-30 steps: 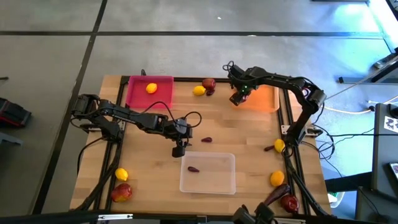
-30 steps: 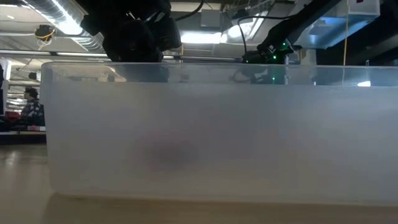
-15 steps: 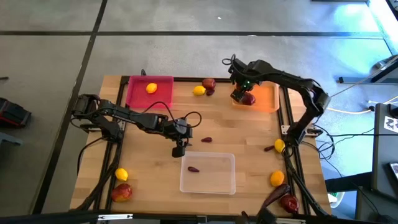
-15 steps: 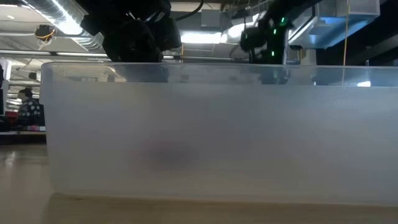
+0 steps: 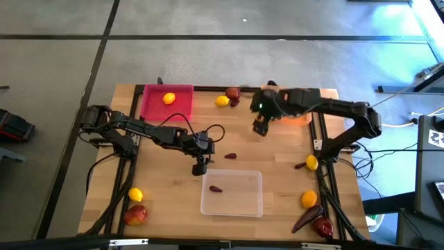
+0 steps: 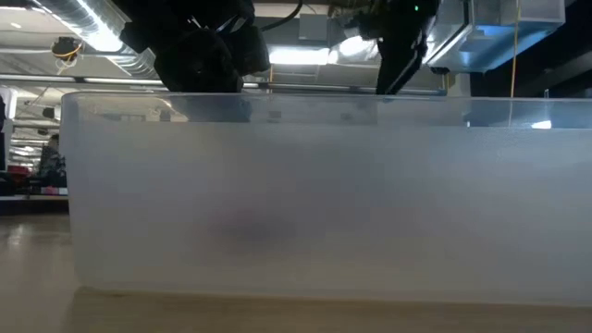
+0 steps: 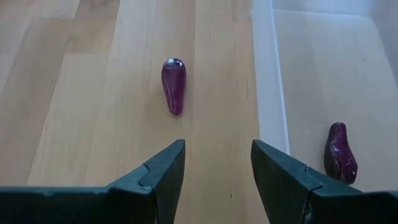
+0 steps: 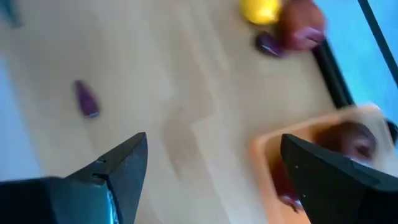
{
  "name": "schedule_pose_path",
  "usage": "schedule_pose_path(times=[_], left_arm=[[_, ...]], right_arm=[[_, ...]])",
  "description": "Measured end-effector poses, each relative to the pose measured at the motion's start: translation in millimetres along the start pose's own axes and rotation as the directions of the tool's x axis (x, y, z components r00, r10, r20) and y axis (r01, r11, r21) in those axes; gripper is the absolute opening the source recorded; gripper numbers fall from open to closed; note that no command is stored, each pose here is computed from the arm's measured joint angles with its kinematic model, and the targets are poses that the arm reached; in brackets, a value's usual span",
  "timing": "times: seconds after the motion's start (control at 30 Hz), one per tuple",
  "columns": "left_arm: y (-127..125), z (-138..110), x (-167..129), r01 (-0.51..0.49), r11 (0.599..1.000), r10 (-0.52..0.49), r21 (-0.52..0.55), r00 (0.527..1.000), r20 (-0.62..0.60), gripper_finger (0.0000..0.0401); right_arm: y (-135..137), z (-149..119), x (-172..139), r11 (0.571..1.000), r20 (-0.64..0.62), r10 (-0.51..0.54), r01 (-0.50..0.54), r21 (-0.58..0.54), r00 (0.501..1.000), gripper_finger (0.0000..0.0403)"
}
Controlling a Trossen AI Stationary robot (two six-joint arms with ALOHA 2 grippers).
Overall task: Sort produce into baskets
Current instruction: Put the eggplant into the transparent bin
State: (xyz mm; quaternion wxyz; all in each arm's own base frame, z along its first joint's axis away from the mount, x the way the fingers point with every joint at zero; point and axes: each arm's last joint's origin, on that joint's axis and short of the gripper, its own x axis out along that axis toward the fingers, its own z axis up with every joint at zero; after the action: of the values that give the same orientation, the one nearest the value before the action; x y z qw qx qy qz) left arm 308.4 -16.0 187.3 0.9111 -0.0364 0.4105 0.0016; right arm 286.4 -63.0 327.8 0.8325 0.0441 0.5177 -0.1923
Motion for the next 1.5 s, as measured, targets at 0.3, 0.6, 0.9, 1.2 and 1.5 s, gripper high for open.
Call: schedule_pose_path(times=[0.3,0.6,0.9,1.2,1.5], left_arm=[[0.9,0.2,0.0,-0.003,1.0,0.003,-0.001,1.0,0.002,0.018],[-0.6,8.0,-15.5,0.0,1.0,0.0,0.001,0.999,0.047,0.018],[-1.0,15.8,-52.5,0.004,1.0,-0.004,0.0,0.992,0.128,0.018],[-0.9,16.3,-56.4,0.005,1.0,-0.005,0.0,0.991,0.137,0.018],[-0.8,15.0,-56.3,0.004,1.0,-0.004,0.0,0.993,0.122,0.018]], right_arm=[[56.2,-5.8,23.7,0.974,0.167,0.13,-0.094,-0.205,0.977,0.0326],[68.8,-25.3,65.5,0.953,0.232,0.24,-0.183,-0.24,0.943,0.0326],[75.5,-37.9,97.1,0.943,0.268,0.286,-0.221,-0.247,0.92,0.0326],[91.2,-42.3,149.6,0.924,0.192,0.335,-0.281,-0.26,0.922,0.0295],[96.7,-50.5,174.0,0.916,0.118,0.343,-0.304,-0.264,0.932,0.0211]])
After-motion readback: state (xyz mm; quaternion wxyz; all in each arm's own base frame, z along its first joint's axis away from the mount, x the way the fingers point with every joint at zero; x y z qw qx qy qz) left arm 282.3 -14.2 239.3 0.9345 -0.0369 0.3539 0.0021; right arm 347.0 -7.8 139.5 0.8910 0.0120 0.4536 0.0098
